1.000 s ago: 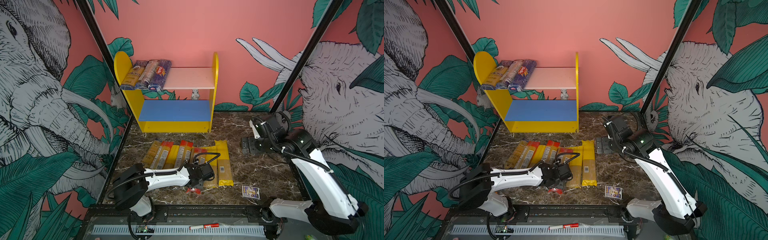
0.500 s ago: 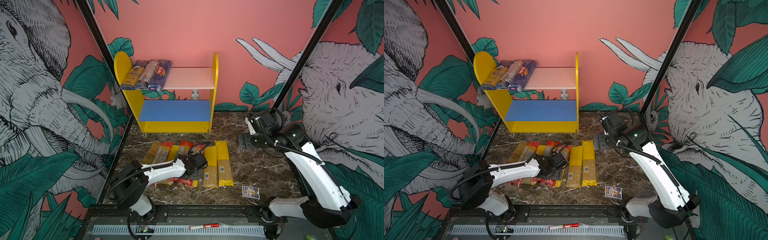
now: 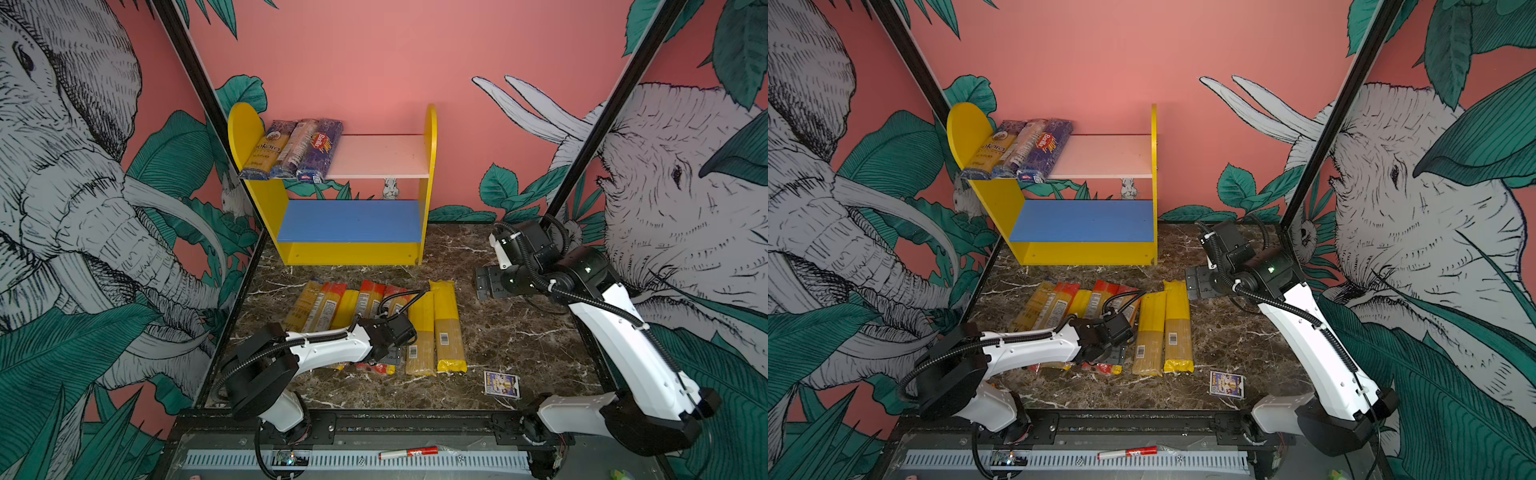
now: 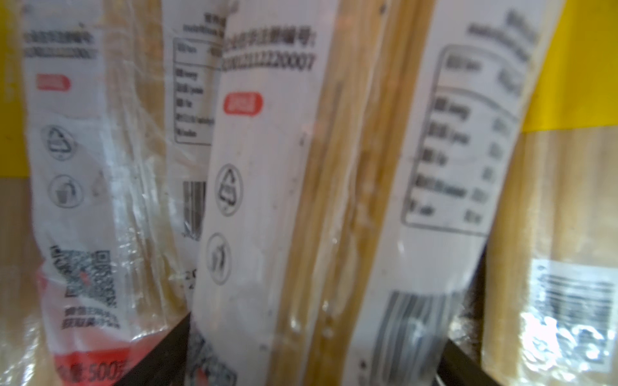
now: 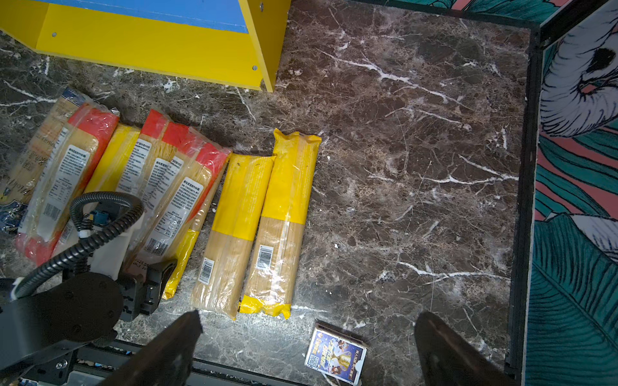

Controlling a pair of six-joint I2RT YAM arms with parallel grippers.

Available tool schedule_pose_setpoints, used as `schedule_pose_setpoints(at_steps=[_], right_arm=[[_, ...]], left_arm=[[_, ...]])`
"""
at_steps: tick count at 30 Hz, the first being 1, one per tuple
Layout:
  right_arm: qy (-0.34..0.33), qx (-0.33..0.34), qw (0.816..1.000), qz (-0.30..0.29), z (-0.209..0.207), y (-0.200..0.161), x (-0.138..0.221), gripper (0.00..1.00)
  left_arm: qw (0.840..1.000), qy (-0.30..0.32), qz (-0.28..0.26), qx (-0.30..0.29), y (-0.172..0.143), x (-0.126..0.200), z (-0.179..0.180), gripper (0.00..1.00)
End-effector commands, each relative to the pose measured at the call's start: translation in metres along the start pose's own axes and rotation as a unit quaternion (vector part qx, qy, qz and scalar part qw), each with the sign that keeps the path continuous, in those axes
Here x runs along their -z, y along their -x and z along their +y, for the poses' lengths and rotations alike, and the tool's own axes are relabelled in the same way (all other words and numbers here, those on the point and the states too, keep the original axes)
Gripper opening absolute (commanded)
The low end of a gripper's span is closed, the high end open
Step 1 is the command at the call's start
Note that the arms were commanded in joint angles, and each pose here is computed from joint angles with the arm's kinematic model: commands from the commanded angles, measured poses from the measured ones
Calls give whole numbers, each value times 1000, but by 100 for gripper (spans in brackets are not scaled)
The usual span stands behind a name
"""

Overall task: Arrange pasta packages on shelves
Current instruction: Pick up the pasta bag from the pasta bag.

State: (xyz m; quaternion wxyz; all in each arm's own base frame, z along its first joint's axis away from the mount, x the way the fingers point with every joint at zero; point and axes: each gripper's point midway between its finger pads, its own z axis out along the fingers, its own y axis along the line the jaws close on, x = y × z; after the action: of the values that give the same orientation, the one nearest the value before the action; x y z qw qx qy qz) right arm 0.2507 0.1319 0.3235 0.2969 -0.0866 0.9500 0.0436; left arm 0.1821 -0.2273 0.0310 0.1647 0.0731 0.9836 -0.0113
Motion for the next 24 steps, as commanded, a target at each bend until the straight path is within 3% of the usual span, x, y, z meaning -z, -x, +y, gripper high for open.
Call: schedule_pose_setpoints(at_steps=[1,4,11,15,19,24], right_arm=[[1,-11,1000,-12,-4,2,12,99],[0,-11,1000,-13,-5,3,13,99],[7,-10,1000,-9,0,5,10,99],[15,-11,1000,-10,5,9,8,99],[16,-9,1000,-11,7,13,6,99],[20,-7,1000,-10,11,17,1,99]], left_arm=[[999,-12,34,16,-23,-18,-3,75],[999,-11,34,23,-29,-18,5,55],[1000,-2,-9,10,-12,18,21,24],[1000,-5,-29,-1,2,38,24,22],[999,-8,-41,-12,13,54,25,0],[997,-28,-64,-9,30,75,19,0]])
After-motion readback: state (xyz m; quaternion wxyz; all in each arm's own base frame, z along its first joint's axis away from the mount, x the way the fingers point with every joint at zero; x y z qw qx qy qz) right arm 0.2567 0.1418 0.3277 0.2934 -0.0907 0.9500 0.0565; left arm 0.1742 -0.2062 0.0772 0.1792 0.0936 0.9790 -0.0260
